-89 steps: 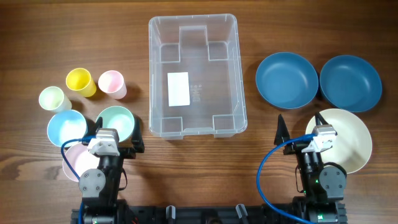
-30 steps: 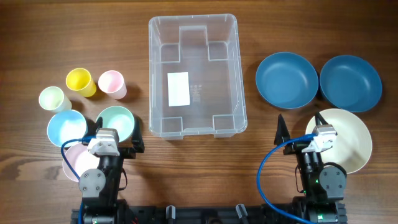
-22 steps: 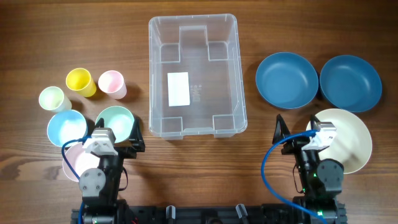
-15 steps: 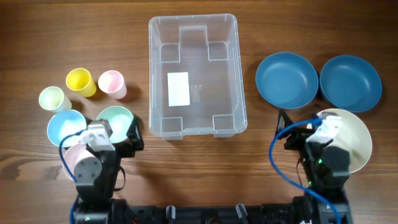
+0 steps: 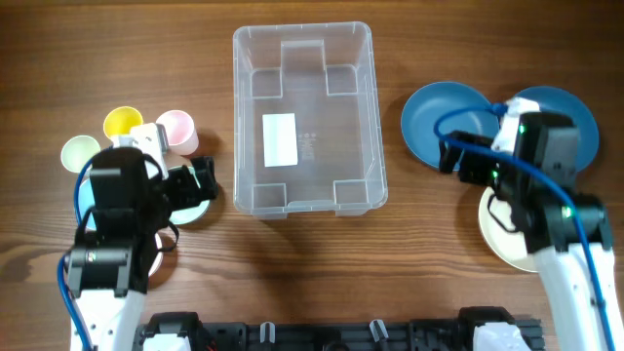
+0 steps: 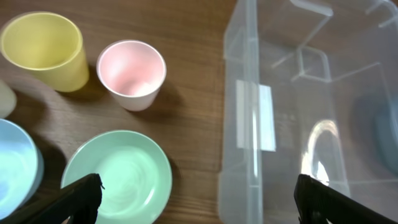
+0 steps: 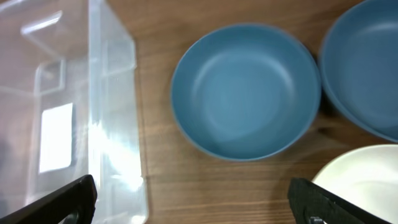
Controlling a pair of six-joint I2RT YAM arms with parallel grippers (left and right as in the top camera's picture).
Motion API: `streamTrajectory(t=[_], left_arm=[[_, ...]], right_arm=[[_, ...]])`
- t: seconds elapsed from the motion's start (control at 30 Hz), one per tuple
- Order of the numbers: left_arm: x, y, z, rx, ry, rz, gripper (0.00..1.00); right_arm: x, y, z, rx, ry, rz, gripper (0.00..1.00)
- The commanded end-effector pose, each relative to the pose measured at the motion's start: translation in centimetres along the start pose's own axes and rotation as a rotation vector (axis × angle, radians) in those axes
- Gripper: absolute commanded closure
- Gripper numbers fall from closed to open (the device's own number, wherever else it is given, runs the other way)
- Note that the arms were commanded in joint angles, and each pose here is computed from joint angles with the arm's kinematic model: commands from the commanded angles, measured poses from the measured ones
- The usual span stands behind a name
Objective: Pack container
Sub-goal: 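Reach the right gripper to the rim of the left teal bowl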
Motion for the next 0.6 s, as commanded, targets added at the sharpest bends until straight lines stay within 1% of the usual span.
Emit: streamTrajectory(t=[0.0,0.07,0.13,0.2,0.23,0.33,0.47,0.57], left_arm=[[-1.4,0.4,-0.2,0.029,-0.088,-0.008,0.00],[-1.4,0.4,-0.2,0.028,-0.087,-0.011,0.00],[-1.3,0.3,0.0,0.038,-0.083,-0.063,0.00],[-1.1,0.1,0.5,0.061,-0.070,-0.096,0.00],[-1.0,0.0,0.8,0.074,-0.066,-0.098,0.00],[-0.8,-0.4,1.9,0.118,-0.056,-0.105,0.00],[-0.5,-1.0,3.3,0.173,-0.041,-0.113,0.00],[-0.4,-1.2,3.9,0.193,-0.030,-0.116,0.00]], right_arm=[[1.1,-0.3,1.5,0.086,0.072,0.018,0.01],[-0.5,-0.4,2.8,0.100,-0.053,0.267,0.02],[-2.5,-1.1,4.3,0.112,-0.211,0.514,0.03],[-3.3,-2.1,6.4,0.160,-0.286,0.632,0.02],[-3.5,-2.5,7.2,0.184,-0.307,0.656,0.01],[-4.3,-4.1,9.7,0.261,-0.383,0.729,0.01],[-5.0,-5.3,12.3,0.308,-0.445,0.799,0.06],[-5.2,-5.5,13.2,0.307,-0.460,0.839,0.08]])
Point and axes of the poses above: each gripper's point midway between its finger pads, its own z axis out along the fingers, its own x axis along the line the jaws close on, y = z × x, the point moved 4 cm from there along -z, back along the fingers, and after that the axes turned 4 degrees about z, right-handed, at the moved point
